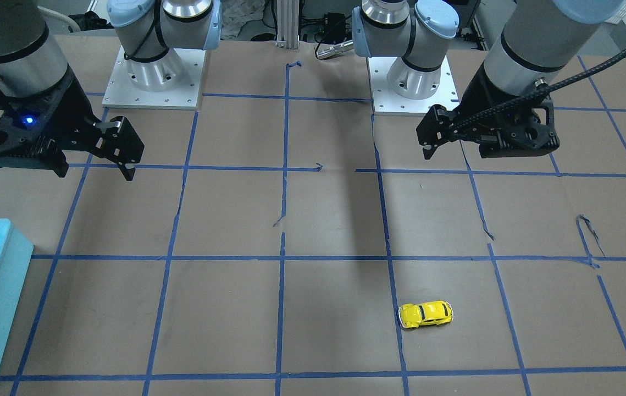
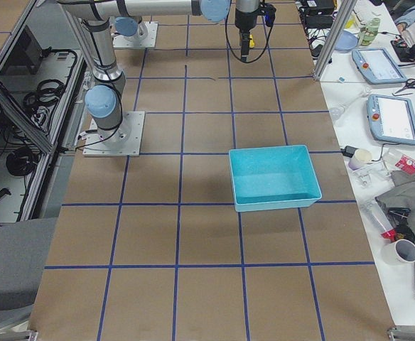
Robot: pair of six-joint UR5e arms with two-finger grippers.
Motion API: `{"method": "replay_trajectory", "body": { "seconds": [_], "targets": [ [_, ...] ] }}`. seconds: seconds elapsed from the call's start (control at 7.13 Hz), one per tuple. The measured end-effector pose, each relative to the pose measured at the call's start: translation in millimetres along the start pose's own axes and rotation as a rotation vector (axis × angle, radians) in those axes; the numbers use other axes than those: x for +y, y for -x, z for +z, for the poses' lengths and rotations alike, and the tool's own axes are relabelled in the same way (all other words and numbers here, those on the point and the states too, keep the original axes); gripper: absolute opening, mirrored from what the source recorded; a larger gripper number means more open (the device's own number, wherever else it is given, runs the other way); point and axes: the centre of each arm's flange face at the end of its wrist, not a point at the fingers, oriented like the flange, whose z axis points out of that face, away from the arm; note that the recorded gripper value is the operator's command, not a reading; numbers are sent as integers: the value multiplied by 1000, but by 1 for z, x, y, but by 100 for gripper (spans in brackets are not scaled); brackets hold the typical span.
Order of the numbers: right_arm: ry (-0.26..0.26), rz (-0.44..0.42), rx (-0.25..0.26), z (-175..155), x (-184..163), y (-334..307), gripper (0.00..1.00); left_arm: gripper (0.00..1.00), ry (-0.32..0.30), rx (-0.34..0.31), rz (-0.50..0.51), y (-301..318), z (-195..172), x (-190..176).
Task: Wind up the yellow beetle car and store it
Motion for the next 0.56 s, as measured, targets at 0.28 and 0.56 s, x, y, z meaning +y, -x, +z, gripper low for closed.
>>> {"method": "replay_trajectory", "body": {
  "seconds": [0.28,0.56],
  "targets": [
    [-4,-8,12,-2,2,4,100,100,0,-2,0,0,0,0],
    [11,-12,6,5,2,8,100,100,2,-7,3,3,1,-1]
  ]
}}
